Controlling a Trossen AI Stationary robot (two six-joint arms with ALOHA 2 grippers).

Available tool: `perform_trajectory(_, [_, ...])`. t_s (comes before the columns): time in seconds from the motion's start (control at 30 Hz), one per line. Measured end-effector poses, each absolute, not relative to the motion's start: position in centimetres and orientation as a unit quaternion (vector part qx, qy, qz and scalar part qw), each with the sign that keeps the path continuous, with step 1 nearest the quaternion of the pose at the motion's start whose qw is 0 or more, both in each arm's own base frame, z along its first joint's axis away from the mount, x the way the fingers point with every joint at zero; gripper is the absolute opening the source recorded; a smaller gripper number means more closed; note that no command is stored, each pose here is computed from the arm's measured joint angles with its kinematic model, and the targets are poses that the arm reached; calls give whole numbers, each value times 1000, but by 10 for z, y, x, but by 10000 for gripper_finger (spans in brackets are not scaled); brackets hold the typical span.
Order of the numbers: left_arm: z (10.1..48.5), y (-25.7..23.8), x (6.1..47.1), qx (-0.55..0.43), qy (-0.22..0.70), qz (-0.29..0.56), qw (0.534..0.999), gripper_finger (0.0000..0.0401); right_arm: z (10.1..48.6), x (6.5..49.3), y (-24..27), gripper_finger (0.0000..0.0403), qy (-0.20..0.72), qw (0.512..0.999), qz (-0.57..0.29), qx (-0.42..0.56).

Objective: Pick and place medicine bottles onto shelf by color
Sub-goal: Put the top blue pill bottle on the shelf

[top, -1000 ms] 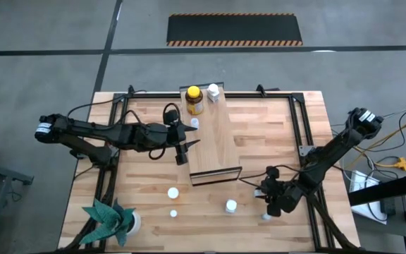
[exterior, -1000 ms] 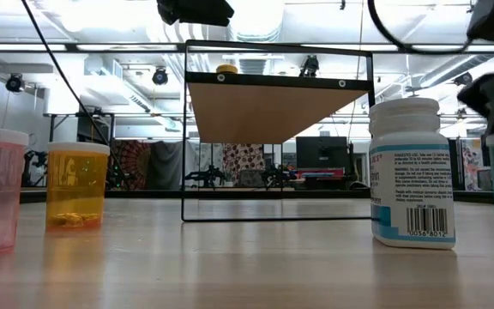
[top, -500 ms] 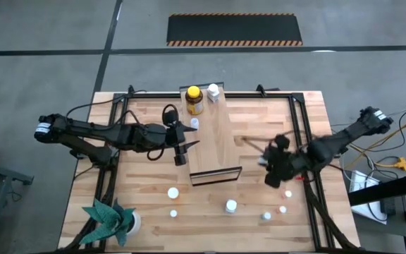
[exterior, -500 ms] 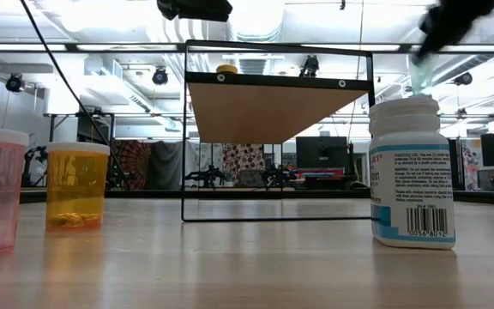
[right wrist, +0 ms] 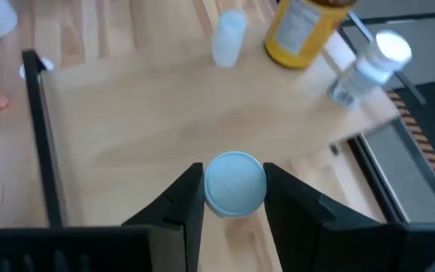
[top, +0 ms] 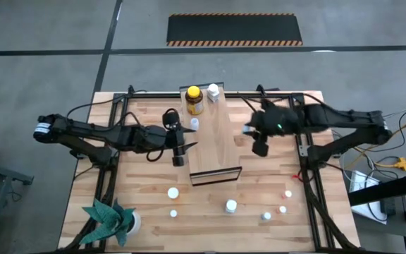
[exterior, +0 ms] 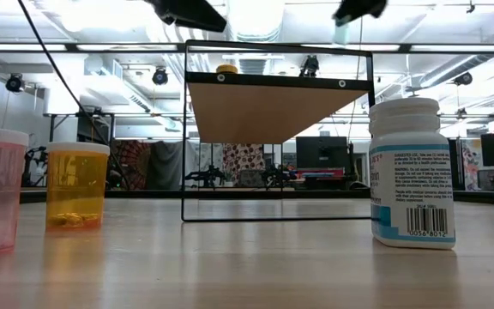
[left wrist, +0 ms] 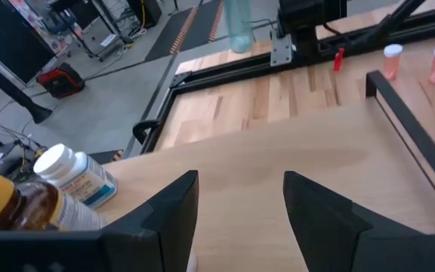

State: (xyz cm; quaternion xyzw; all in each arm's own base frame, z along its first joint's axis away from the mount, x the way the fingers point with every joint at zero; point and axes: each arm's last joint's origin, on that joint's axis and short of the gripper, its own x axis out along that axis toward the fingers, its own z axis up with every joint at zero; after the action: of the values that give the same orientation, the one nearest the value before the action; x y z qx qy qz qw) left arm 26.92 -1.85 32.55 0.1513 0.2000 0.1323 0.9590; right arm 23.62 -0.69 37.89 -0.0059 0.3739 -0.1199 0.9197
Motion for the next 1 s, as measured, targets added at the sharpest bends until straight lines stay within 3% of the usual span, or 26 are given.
perform_trajectory(0.23, [320,-17,257,150,169,135,965,178,369,283,-55,109,359,929,-93,-7])
perform_trajectory(0.5, [319,-15,237,139,133,141,971,178,336,322,-118,109,367,918,-149,-3])
perform_trajectory(1.0, [318,-13,223,132,99,145,976,178,309,331,-155,109,381,911,-156,38])
